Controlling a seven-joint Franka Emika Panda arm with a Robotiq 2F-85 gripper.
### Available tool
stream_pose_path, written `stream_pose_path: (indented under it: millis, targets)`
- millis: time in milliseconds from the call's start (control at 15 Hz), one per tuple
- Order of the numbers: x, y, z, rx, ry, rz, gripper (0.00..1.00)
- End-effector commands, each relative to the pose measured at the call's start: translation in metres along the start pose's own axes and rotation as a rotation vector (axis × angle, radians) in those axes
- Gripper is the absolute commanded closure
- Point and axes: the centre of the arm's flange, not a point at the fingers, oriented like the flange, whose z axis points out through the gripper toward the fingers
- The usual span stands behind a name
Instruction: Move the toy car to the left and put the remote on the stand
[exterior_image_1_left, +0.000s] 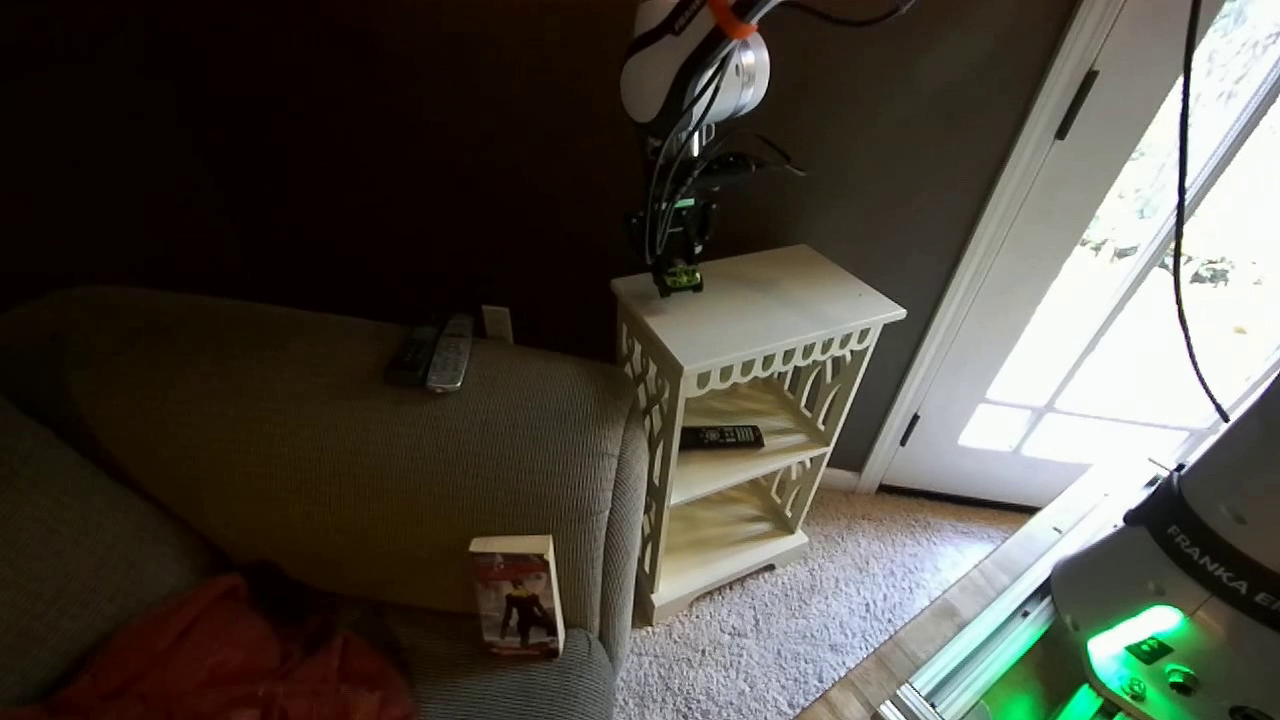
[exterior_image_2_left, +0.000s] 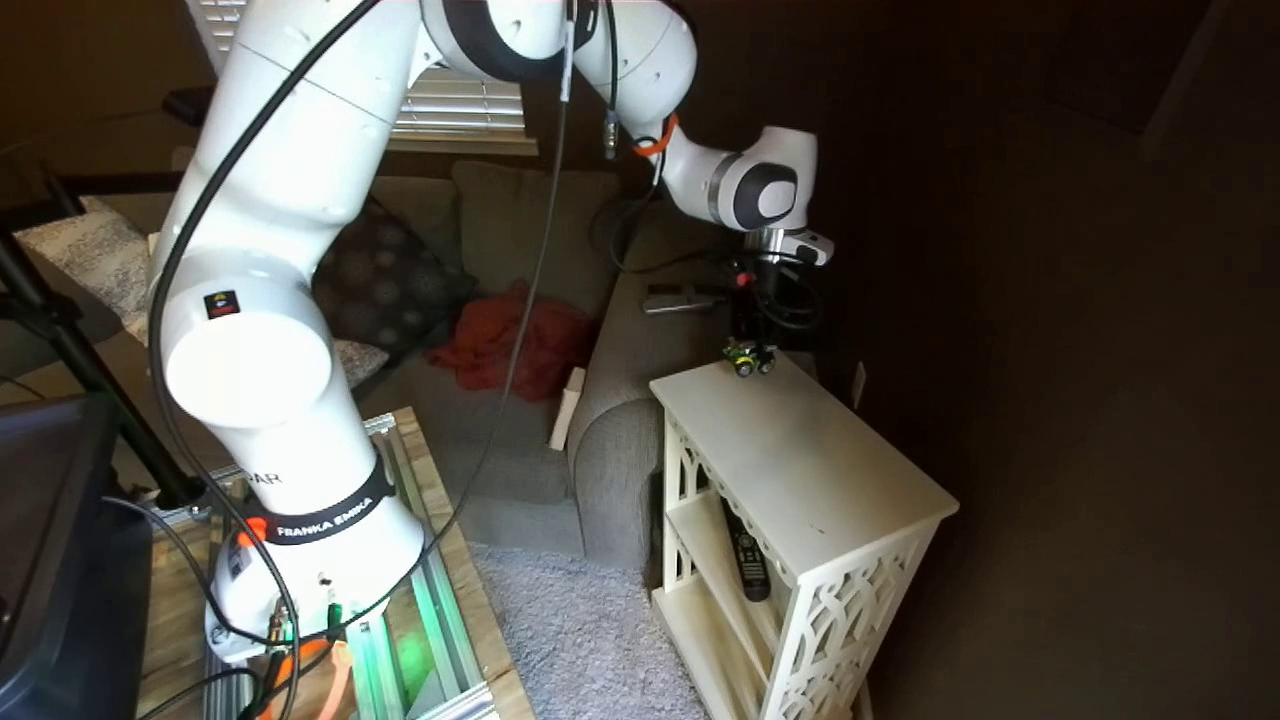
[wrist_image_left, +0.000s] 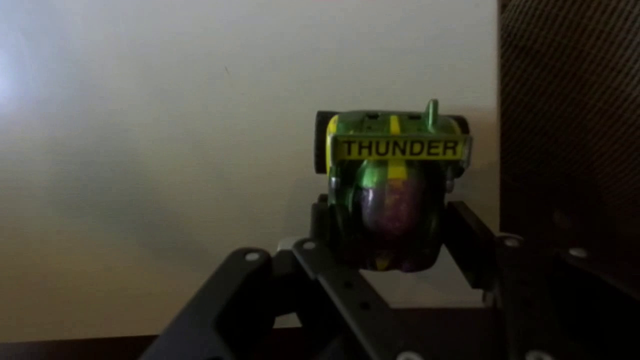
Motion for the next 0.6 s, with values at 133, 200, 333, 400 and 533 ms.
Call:
stream_pose_path:
  millis: [133, 200, 333, 400, 533]
  targets:
    - [0.030, -0.020, 0.023, -0.015, -0.006, -0.124, 0.66]
    - [0.031, -0.021, 0.026, -0.012, -0.011, -0.137, 0.66]
    - [0.031, -0.023, 0.026, 0.003, -0.017, -0.160, 0.26]
    - [0.030, -0.023, 0.024, -0.001, -0.014, -0.171, 0.14]
    - [0.022, -0.027, 0.014, 0.005, -0.021, -0.191, 0.02]
